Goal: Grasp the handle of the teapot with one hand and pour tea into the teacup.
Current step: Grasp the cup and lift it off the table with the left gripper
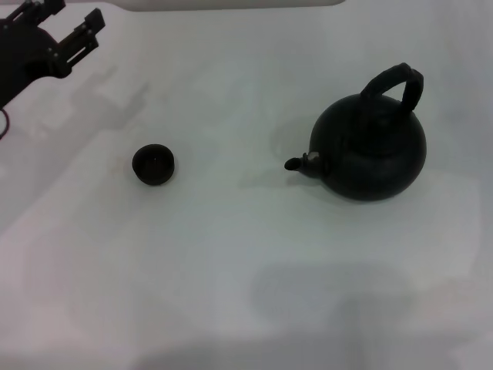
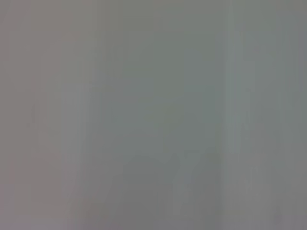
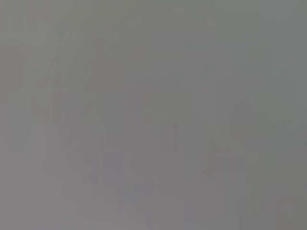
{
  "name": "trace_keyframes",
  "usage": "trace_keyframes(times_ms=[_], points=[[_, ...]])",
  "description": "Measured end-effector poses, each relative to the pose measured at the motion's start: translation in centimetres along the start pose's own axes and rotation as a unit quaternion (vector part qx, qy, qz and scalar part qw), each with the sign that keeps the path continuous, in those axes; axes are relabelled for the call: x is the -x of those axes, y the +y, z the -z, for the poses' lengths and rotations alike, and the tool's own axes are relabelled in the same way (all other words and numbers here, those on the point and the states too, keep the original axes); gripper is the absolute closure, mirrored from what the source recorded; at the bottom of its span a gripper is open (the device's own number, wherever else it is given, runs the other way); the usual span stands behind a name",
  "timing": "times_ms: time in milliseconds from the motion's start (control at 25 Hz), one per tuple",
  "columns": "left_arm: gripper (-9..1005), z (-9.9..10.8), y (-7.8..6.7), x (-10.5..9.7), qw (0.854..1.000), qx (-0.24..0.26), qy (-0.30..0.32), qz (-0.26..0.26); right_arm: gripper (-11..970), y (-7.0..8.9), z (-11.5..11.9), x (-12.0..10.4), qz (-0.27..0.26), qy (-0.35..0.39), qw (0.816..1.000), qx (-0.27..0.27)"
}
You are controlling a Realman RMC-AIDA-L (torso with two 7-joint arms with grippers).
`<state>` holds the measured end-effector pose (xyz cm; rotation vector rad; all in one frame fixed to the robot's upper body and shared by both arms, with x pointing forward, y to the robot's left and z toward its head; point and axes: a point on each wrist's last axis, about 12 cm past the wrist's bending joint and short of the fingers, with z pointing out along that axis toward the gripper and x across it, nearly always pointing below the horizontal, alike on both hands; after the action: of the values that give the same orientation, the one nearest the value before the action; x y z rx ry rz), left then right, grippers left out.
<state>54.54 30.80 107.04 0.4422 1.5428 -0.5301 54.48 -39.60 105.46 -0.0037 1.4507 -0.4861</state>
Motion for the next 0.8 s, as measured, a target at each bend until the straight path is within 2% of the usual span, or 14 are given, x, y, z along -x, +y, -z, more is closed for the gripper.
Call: trace_keyframes(times_ms=[160, 320, 480, 640, 800], points=[[294, -0.7, 1.6, 0.8, 0.996, -0.009, 0.088, 0.018, 106, 0.5, 0.6, -0.3, -0.017, 0.005, 1.000, 0.003], [291, -0.8, 1.9, 0.7, 0.991, 0.001, 0.130, 0.010, 106, 1.0, 1.2, -0.7, -0.027, 0.014, 1.000, 0.007], [289, 0.3, 1.0, 0.5, 0.992, 0.008, 0.128, -0.013, 105, 1.3, 1.4, -0.9, -0.031, 0.020, 0.999, 0.010], [287, 1.9, -0.1, 0.7, 0.994, 0.034, 0.094, -0.040, 105, 1.5, 1.6, -1.0, -0.034, 0.024, 0.999, 0.014], [289, 2.9, -0.8, 1.0, 0.995, 0.024, 0.074, -0.060, 107, 1.6, 1.6, -1.1, -0.031, 0.027, 0.999, 0.017]])
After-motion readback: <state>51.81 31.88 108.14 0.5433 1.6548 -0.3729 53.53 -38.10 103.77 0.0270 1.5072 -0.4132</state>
